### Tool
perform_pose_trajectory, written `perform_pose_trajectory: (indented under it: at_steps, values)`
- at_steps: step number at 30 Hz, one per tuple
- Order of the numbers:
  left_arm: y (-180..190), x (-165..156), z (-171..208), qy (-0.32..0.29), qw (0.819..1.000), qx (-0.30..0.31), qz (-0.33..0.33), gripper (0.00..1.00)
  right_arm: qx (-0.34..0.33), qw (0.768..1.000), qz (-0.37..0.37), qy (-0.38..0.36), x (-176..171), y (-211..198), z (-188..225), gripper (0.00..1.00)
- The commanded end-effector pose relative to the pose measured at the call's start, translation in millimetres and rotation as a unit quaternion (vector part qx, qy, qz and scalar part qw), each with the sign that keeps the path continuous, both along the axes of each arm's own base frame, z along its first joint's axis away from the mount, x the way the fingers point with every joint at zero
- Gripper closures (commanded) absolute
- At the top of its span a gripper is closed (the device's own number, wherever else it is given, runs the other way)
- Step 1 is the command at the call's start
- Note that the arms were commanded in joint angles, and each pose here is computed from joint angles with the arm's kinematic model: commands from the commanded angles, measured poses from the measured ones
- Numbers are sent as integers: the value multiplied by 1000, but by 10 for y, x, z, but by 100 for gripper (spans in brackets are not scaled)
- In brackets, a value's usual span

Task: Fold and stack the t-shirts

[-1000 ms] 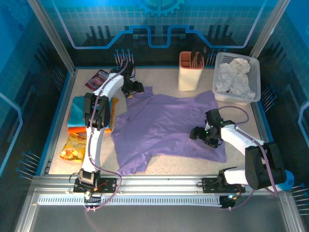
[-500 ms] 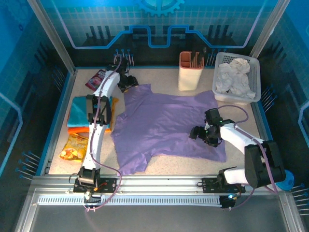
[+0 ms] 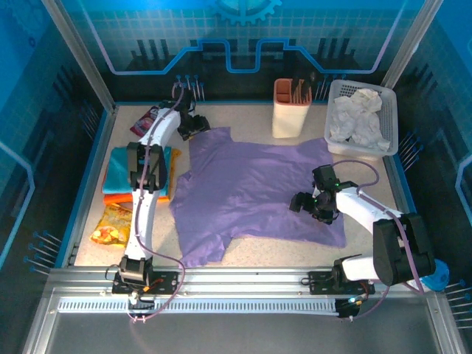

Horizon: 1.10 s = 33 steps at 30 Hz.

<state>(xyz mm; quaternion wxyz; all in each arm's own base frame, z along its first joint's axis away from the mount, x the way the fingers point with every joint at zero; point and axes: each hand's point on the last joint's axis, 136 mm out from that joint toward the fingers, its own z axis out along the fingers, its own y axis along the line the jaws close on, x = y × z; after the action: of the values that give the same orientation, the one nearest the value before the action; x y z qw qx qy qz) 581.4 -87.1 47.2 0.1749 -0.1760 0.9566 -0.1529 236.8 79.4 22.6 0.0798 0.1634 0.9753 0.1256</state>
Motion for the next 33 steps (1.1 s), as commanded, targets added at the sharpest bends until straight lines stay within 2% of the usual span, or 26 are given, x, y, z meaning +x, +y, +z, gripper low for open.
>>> perform_pose_trajectory:
  at_steps: [1,6,12,22,26,33]
  values:
    - [-191,-114,680,-75,997,6,-32,34,-13,1000,-1,16,-80,-32,-61,8]
    - [-352,-521,423,-23,999,-1,-29,35,-10,1000,-2,17,-88,-22,-82,8]
    - [-393,-687,-47,26,999,1,-19,35,-7,1000,-2,19,-94,-12,-74,9]
    - [-324,-456,-442,62,998,26,-13,36,-7,1000,-5,24,-176,-27,-86,9]
    - [-185,-345,-518,74,995,69,-11,36,-16,999,-6,27,-202,-63,-81,9]
    - [-88,-13,-434,42,997,65,-13,36,-15,1000,-5,24,-189,-58,-56,8]
